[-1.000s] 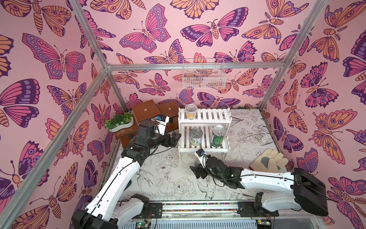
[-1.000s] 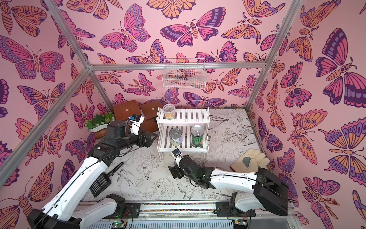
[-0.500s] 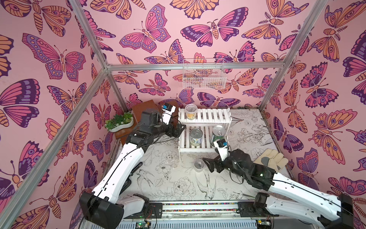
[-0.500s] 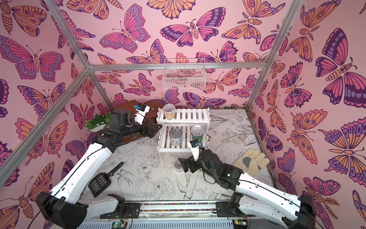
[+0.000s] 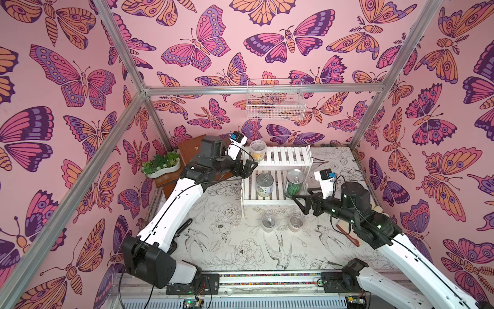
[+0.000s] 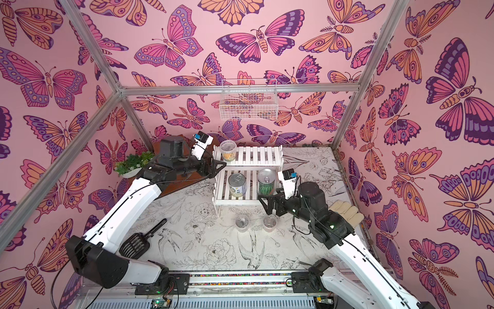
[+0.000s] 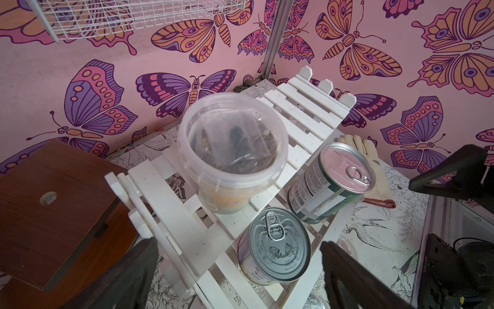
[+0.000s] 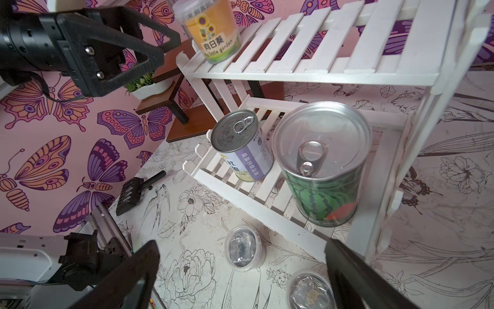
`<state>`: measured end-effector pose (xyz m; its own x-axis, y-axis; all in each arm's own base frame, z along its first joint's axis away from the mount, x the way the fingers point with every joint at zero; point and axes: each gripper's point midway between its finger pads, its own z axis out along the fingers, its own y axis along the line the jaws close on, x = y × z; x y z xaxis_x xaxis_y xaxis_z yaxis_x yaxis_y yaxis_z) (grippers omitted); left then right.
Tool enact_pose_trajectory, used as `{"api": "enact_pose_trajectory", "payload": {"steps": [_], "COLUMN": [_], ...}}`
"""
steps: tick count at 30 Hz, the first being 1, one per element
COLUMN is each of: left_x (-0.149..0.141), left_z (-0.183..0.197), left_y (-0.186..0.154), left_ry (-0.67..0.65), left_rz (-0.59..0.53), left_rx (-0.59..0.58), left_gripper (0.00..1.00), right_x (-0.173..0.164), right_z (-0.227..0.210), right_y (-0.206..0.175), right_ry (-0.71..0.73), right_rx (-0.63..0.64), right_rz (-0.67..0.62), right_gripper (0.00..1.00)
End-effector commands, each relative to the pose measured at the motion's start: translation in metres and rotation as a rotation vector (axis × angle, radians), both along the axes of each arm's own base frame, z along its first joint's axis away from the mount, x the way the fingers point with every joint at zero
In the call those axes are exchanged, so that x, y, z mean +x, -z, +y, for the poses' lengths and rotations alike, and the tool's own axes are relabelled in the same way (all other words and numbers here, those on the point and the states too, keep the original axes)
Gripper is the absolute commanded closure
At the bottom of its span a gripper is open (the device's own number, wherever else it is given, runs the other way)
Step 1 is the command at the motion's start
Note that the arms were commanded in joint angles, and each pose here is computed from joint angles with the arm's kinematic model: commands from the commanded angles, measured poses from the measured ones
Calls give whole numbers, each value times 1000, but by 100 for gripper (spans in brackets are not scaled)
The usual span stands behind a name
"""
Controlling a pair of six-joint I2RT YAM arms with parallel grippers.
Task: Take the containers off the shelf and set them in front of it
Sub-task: 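Pick up a container from the shelf.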
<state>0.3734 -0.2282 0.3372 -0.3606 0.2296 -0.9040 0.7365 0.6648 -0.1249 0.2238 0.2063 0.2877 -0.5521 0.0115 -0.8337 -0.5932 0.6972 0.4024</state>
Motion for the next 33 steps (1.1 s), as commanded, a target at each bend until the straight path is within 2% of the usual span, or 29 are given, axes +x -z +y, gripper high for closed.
{"api": "enact_pose_trajectory", "payload": {"steps": [1, 23, 28, 33], "left_x": [3, 48, 52, 53], "left_z": [-10, -40, -42, -44], "left_y": [-11, -11, -7, -7], "left_ry": [43, 44, 43, 43], "left_rz": [-54, -116, -112, -110], "left_rx": [12, 41, 35, 25], "left_gripper": [0, 2, 6, 19], "right_x": [-6, 5, 7, 8], "right_z": [1, -7, -8, -10], "right_y": [-8, 0, 0, -1], "right_ry": [-46, -26, -23, -22], "right_rx": [23, 59, 64, 68], "right_rz": [23, 50, 53, 53], "right_gripper": [1, 1, 1, 1]}}
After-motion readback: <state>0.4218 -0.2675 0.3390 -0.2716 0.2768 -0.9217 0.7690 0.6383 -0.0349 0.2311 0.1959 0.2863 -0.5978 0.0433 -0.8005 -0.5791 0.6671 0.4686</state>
